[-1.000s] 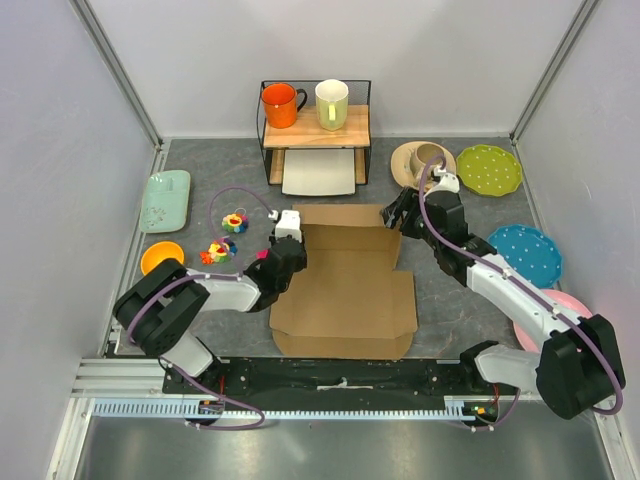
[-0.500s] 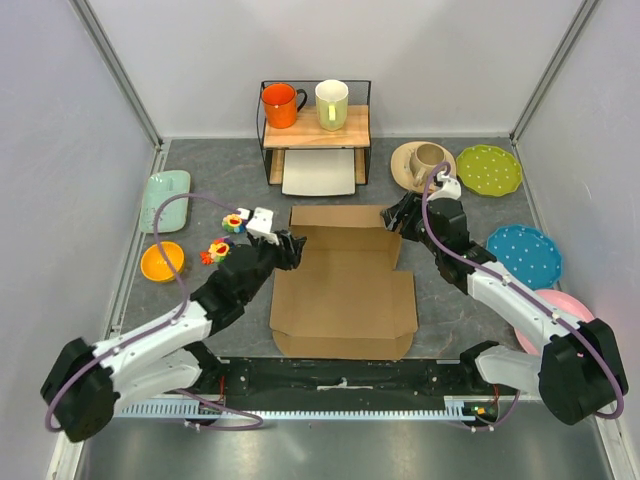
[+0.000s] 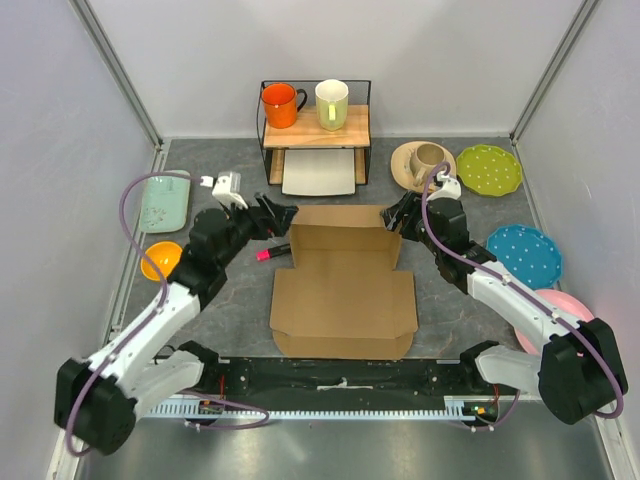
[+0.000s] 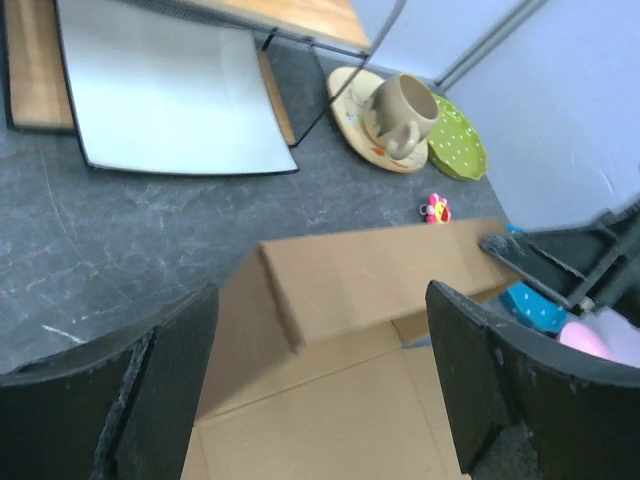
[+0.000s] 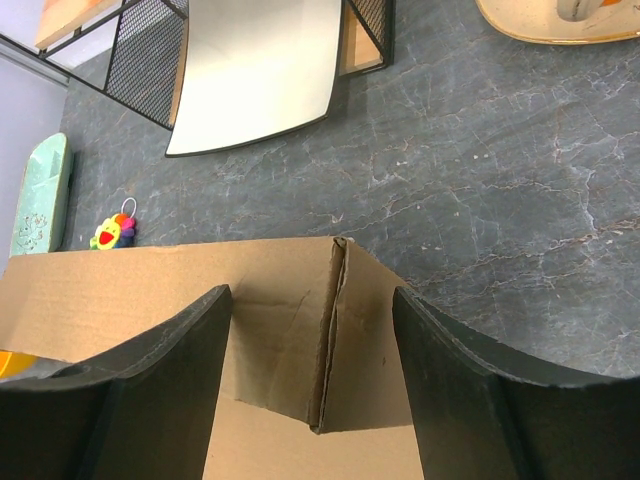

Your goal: Fold the paper box

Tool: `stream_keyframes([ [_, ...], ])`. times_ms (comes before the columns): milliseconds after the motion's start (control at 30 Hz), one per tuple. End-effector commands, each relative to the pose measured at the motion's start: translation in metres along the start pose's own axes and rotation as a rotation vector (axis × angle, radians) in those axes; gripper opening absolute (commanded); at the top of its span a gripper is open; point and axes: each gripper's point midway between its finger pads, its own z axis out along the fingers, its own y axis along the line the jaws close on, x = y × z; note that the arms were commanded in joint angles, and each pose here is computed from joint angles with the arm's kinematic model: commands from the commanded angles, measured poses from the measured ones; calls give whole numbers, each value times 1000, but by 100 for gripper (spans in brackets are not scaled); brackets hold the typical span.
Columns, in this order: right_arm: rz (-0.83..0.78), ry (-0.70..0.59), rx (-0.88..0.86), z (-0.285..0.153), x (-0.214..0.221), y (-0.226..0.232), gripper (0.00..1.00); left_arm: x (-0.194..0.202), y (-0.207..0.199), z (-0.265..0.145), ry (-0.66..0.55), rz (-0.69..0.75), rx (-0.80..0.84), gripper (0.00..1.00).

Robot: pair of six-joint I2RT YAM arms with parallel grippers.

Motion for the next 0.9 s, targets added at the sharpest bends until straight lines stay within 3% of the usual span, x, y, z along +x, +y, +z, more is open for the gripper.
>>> stream_keyframes([
  [0,-50,116,97,-2,34,-32,72,22,11,22,199,-310,76,90],
  [33,-49,119,90,-2,34,-30,72,13,9,27,169,-317,113,90],
  [167,-56,122,78,-3,34,-28,72,26,7,40,252,-366,186,88],
  [433,-58,139,73,-3,39,-28,72,38,14,50,275,-377,178,83],
  [600,-48,149,79,-5,45,-32,68,59,26,47,321,-377,140,65],
  [867,-35,190,105,-17,69,-50,65,100,45,32,390,-402,88,55],
])
